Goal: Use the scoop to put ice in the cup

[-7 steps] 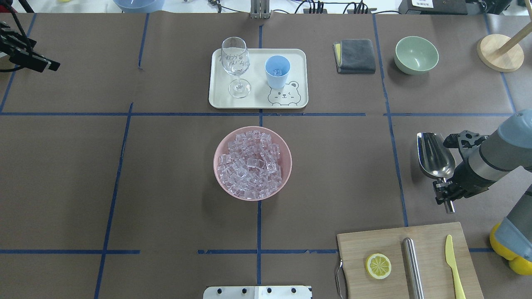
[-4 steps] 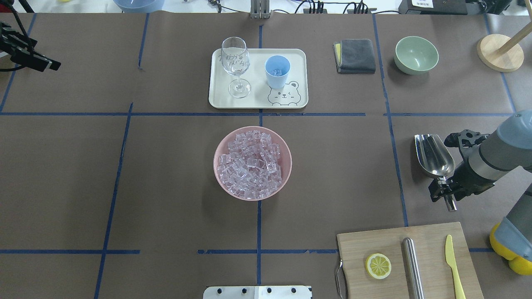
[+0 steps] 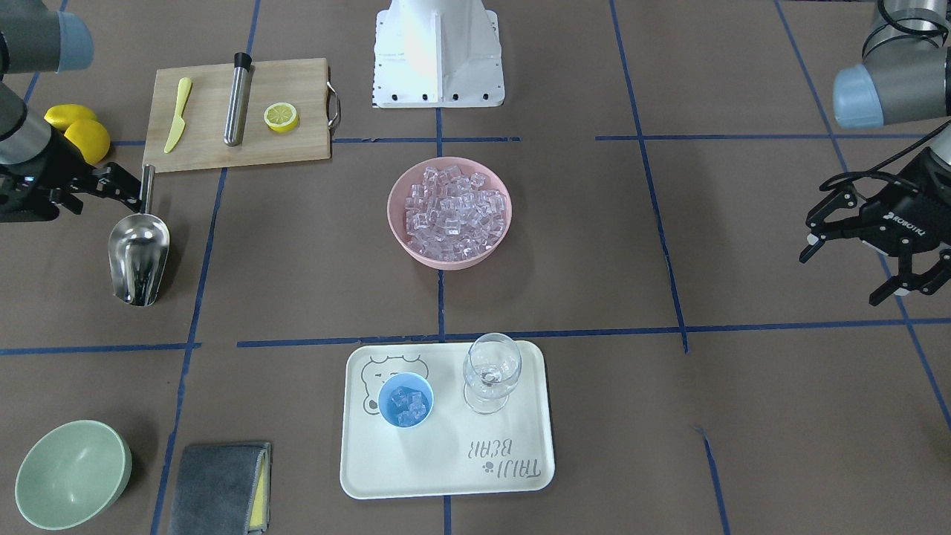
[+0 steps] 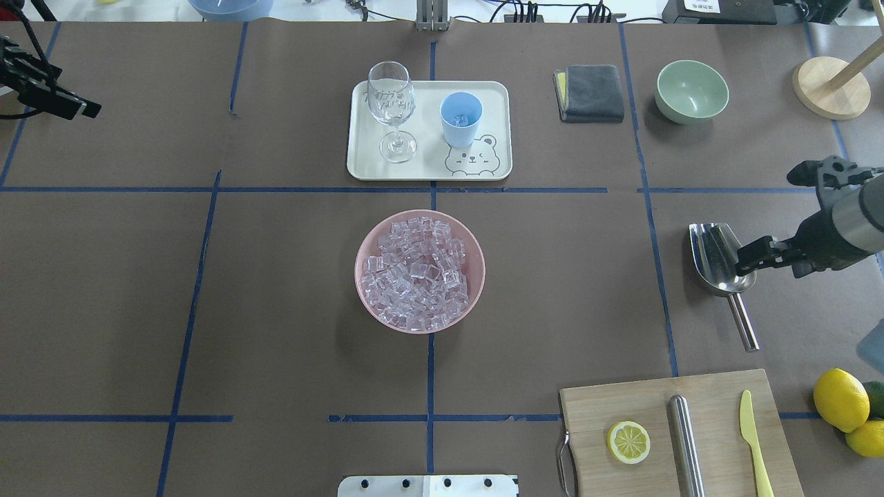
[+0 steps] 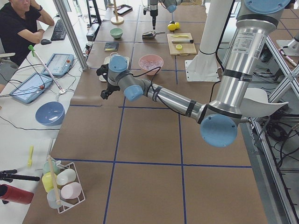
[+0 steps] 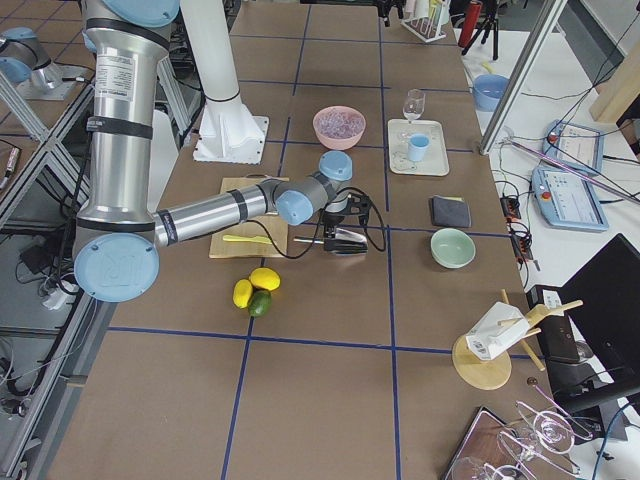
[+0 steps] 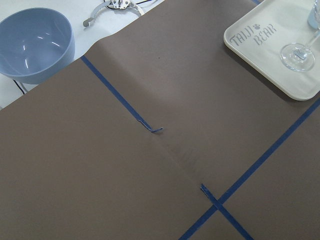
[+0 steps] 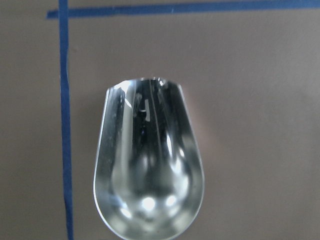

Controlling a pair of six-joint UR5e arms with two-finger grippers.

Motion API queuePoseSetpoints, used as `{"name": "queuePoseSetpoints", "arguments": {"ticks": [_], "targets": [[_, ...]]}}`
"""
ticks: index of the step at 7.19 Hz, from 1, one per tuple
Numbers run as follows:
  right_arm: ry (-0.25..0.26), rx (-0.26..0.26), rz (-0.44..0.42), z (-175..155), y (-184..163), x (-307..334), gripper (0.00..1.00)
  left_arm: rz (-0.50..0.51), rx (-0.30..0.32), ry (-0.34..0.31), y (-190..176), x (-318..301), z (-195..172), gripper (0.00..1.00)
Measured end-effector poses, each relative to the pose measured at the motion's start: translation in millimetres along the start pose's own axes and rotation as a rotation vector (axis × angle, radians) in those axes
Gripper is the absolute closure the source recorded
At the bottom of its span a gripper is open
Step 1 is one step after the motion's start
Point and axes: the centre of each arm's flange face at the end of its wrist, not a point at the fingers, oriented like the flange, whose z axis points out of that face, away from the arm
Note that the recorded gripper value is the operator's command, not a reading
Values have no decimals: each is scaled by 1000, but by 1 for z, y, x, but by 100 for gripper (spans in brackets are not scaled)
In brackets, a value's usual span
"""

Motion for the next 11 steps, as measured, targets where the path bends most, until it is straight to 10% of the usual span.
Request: {"name": "queuePoseSetpoints", "arguments": {"ticks": [3, 6, 11], "targets": [[30, 81, -98, -54, -26, 57, 0, -32, -29, -6, 13, -11, 5, 0], [118, 25, -293, -93, -40, 161, 0, -185, -136, -60, 49, -53, -8, 0], [54, 14, -324, -102, -50, 249, 0, -288, -306, -126, 180, -136, -61, 0]]}}
